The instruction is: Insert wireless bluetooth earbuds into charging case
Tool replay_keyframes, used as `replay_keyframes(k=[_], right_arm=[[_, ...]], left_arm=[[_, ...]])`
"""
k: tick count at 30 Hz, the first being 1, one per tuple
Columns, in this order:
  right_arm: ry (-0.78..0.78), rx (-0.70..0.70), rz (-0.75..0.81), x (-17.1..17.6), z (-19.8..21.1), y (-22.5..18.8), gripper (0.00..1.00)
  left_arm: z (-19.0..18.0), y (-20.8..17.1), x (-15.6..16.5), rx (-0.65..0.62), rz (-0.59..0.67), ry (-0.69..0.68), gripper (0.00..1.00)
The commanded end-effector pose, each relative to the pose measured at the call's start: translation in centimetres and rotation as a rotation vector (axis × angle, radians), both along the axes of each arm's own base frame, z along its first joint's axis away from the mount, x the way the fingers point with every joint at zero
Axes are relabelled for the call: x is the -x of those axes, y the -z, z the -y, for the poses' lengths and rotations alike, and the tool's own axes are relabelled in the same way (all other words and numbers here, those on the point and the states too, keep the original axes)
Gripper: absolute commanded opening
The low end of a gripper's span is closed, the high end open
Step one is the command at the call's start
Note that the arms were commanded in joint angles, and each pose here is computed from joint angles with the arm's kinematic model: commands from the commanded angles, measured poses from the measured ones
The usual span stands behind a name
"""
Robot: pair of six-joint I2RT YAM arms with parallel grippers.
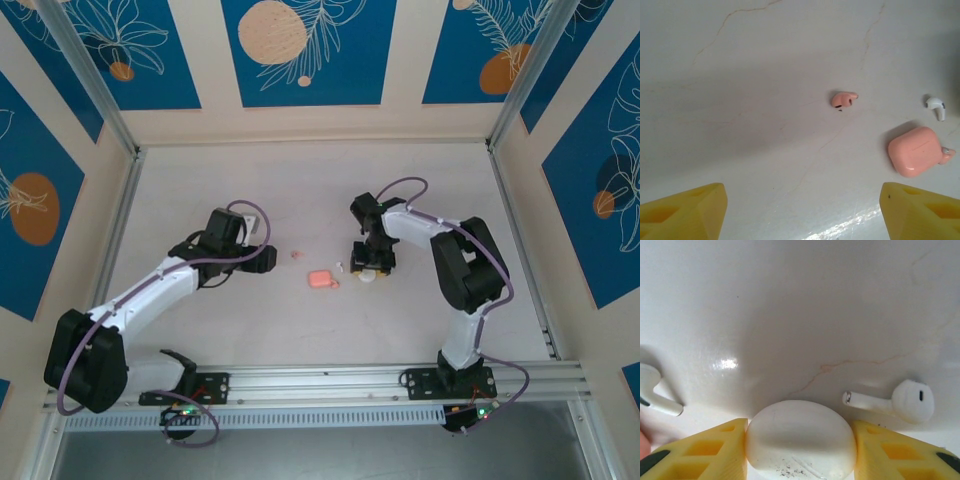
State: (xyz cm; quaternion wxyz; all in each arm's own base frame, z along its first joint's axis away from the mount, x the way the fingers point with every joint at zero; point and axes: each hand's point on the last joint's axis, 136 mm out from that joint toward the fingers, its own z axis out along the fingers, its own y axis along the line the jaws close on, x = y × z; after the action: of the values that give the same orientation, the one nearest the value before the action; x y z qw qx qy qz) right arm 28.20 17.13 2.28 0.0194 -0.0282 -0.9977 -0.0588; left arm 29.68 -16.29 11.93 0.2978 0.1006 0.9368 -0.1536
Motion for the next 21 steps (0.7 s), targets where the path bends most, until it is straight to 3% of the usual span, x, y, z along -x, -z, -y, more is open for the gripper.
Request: replay_keyframes(k=[1, 16, 21], right_arm=[[0.048, -0.083, 0.109, -0.7, -0.9, -2.0, 0.47], [0.032, -0.527, 0.485, -1.5, -5.0, -8.7, 0.45], [-0.019, -0.667, 0.59, -1.2, -6.6, -11.4, 0.45]], left_arm=[[1.8, -1.7, -0.2, 0.07, 0.097, 0.09, 0.78], [6.3, -4.7, 2.0, 0.29, 0.541, 0.375, 0.72], [7.9, -5.3, 3.5, 0.339, 0.623, 0.478, 0.71]])
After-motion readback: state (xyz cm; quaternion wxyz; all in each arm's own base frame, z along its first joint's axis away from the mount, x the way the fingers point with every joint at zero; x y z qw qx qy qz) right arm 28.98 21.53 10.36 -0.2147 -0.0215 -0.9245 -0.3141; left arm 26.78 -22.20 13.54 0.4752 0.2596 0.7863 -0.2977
